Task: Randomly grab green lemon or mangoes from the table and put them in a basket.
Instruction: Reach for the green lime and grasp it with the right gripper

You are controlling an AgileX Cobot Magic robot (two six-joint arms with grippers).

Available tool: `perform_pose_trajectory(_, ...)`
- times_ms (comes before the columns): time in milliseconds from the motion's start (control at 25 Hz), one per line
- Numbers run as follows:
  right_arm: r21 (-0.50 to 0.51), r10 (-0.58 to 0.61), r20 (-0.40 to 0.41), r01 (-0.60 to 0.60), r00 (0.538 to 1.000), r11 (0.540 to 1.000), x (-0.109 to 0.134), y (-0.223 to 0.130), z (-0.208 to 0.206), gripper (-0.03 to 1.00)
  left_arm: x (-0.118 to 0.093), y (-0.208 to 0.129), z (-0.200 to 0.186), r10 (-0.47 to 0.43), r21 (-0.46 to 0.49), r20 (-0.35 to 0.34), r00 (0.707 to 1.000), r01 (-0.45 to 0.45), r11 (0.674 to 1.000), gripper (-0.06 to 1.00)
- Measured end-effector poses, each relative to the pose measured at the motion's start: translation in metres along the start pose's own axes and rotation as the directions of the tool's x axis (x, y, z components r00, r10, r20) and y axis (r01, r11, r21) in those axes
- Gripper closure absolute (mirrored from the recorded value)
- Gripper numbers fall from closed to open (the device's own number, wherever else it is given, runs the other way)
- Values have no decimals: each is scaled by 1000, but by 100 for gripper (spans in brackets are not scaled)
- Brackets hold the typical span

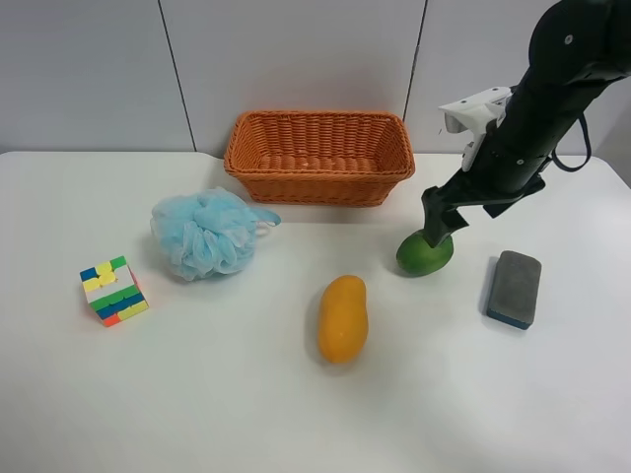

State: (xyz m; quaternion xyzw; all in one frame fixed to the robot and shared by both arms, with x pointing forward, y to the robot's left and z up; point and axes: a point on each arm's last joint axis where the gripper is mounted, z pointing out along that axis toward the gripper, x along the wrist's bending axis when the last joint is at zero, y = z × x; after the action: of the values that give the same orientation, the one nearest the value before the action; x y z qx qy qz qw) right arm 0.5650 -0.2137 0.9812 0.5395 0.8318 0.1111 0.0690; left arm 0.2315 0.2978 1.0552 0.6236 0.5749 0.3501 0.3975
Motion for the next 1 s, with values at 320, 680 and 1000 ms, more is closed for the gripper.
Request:
perform_pose_trajectory(320, 33, -4, -17, 5, 1000, 999, -1, 3, 34, -3, 0, 0, 0, 0, 0, 0, 1000, 0, 1000, -5)
perform_pose_trajectory(680, 23, -39, -31, 40, 999, 999, -2, 9, 58, -3, 0, 0, 0, 0, 0, 0, 1000, 0, 1000, -5)
perform_pose_trajectory(1000, 25, -59, -50, 60, 997, 998, 1, 14, 78, -3, 0, 0, 0, 0, 0, 0, 1000, 0, 1000, -5)
